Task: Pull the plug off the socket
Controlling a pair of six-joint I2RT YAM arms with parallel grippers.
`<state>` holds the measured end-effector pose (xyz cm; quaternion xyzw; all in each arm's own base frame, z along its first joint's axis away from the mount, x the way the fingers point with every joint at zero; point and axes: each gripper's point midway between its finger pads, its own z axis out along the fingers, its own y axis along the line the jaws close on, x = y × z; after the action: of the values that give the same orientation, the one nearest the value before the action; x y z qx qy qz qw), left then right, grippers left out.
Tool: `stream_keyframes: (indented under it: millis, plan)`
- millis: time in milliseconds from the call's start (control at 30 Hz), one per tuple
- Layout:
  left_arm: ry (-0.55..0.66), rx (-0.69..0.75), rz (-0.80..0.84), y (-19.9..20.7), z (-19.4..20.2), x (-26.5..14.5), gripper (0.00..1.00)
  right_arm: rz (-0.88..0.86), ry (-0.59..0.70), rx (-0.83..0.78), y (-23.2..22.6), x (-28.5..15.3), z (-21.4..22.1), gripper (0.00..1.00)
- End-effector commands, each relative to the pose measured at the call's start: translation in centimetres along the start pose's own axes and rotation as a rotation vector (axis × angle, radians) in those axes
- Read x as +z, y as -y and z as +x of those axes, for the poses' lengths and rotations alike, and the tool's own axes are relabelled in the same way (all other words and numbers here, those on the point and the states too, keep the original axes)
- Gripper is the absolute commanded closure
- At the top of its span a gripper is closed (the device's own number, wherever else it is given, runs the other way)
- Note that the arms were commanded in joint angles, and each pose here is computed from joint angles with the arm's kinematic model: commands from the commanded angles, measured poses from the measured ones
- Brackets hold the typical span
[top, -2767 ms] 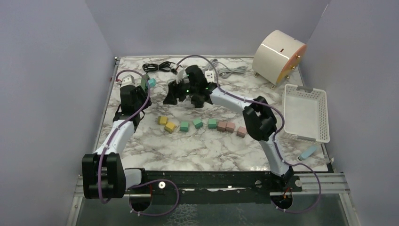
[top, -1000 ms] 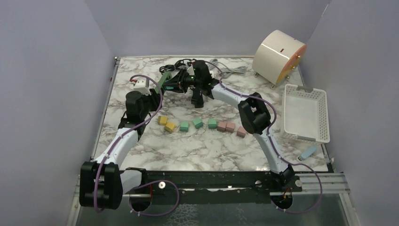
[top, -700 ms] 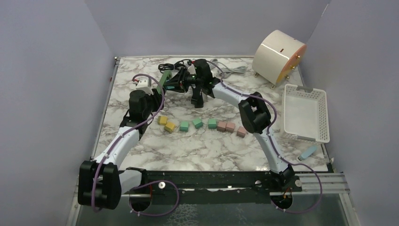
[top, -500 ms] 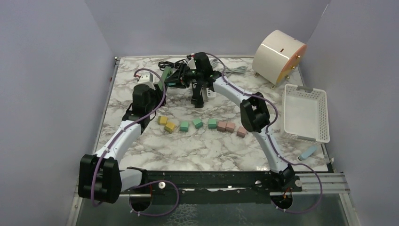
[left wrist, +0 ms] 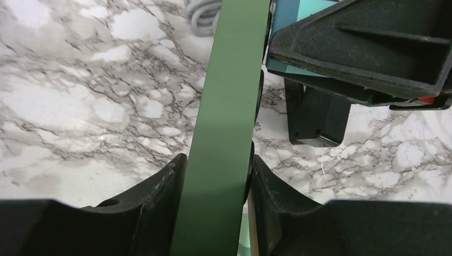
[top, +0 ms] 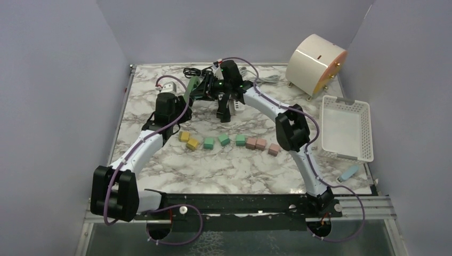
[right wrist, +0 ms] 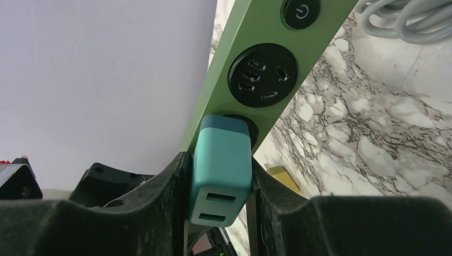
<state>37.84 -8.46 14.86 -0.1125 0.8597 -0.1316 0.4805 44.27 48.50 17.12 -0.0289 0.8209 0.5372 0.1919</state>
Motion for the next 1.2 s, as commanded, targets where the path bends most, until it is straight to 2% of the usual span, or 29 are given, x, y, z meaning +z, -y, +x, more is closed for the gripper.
stream_keyframes:
  millis: [0,33,67,133,167,200,267,300,333,367,400,433,467,500,567,600,633,667,733,767,833,867,933,967,1000,1033,1067,1133,1167]
  plan:
    - [0.149,-0.028,-0.605,-12.7,-3.0,-2.1,1.0,0.024,-0.057,-0.203,-2.9,-3.2,0.2,0.99]
    - [0.151,-0.03,-0.605,-12.7,-3.1,-2.1,1.0,0.142,-0.042,-0.254,-1.6,-2.9,0.1,0.99]
    - [0.153,-0.03,-0.604,-12.7,-3.0,-2.2,1.0,0.099,-0.076,-0.262,-2.0,-3.1,0.8,0.99]
    - [0.159,-0.032,-0.598,-12.7,-3.0,-2.2,1.0,-0.296,-0.177,-0.167,-5.1,-4.2,3.4,0.99]
    - [0.162,-0.034,-0.594,-12.7,-3.0,-2.2,1.0,-0.331,-0.182,-0.098,-4.8,-4.3,3.8,0.99]
    - [0.162,-0.036,-0.592,-12.7,-3.0,-2.2,1.0,-0.164,-0.137,-0.098,-2.7,-3.0,2.8,0.99]
    - [0.162,-0.044,-0.592,-12.7,-3.1,-2.3,1.0,0.2,-0.096,-0.277,0.9,-2.6,2.5,0.99]
    - [0.158,-0.043,-0.592,-12.7,-3.0,-2.3,1.0,0.088,-0.164,-0.28,0.0,-3.0,4.0,0.99]
    - [0.157,-0.045,-0.589,-12.7,-2.9,-2.3,1.0,-0.146,-0.205,-0.222,-2.2,-3.7,5.2,0.99]
    - [0.157,-0.045,-0.586,-12.7,-3.0,-2.2,1.0,-0.263,-0.185,-0.142,-2.7,-4.3,5.4,0.99]
    - [0.158,-0.046,-0.583,-12.6,-3.0,-2.2,1.0,-0.086,-0.143,-0.087,-0.5,-3.6,4.6,0.99]
    - [0.16,-0.048,-0.583,-12.6,-3.2,-2.2,1.0,0.21,-0.08,-0.228,2.1,-3.1,3.5,0.99]
    - [0.157,-0.053,-0.588,-12.7,-3.1,-2.2,1.0,0.382,-0.049,-0.376,2.4,-3.6,3.2,0.99]
    - [0.155,-0.055,-0.589,-12.8,-3.0,-2.2,1.0,0.317,-0.079,-0.435,0.9,-3.7,3.8,0.99]
    - [0.155,-0.061,-0.578,-12.7,-3.0,-2.1,1.0,0.012,-0.117,-0.313,-1.3,-4.2,5.1,0.99]
    - [0.158,-0.062,-0.573,-12.6,-3.1,-2.0,1.0,0.166,-0.084,-0.253,1.2,-4.6,4.7,0.99]
    - [0.158,-0.062,-0.573,-12.6,-3.2,-2.0,1.0,0.307,-0.051,-0.356,2.4,-4.7,3.8,0.99]
    - [0.157,-0.063,-0.578,-12.7,-3.2,-2.1,1.0,0.33,-0.032,-0.396,1.8,-4.6,3.2,0.99]
    - [0.161,-0.065,-0.578,-12.8,-3.2,-2.2,1.0,-0.089,-0.145,-0.227,-0.9,-4.8,5.7,0.99]
    - [0.169,-0.064,-0.571,-12.7,-3.3,-2.3,1.0,-0.125,-0.175,-0.127,-0.7,-5.7,6.0,0.99]
    - [0.179,-0.061,-0.569,-12.7,-3.7,-2.4,1.0,0.263,-0.097,-0.289,2.6,-5.3,4.0,0.99]
    - [0.181,-0.063,-0.572,-12.8,-3.9,-2.5,1.0,0.329,-0.085,-0.365,3.0,-4.8,4.2,0.99]
    - [0.194,-0.067,-0.562,-12.7,-4.2,-2.6,1.0,-0.086,-0.171,-0.218,-0.5,-5.2,6.4,0.99]
    - [0.202,-0.073,-0.549,-12.6,-4.4,-2.5,1.0,-0.124,-0.173,-0.125,-0.6,-5.9,6.4,0.99]
    - [0.211,-0.079,-0.536,-12.4,-4.8,-2.4,1.0,0.022,-0.142,-0.139,1.3,-5.8,5.5,0.99]
    - [0.215,-0.085,-0.528,-12.3,-5.1,-2.4,1.0,0.171,-0.11,-0.235,2.5,-5.4,4.8,0.99]
    - [0.221,-0.09,-0.524,-12.2,-5.5,-2.5,1.0,0.198,-0.098,-0.281,2.4,-5.4,4.8,0.99]
    - [0.247,-0.094,-0.512,-11.8,-6.7,-2.6,1.0,-0.167,-0.163,-0.186,-1.4,-6.2,6.6,0.99]
    - [0.266,-0.093,-0.501,-11.5,-7.4,-2.6,1.0,-0.237,-0.186,-0.145,-2.0,-6.7,7.0,0.99]
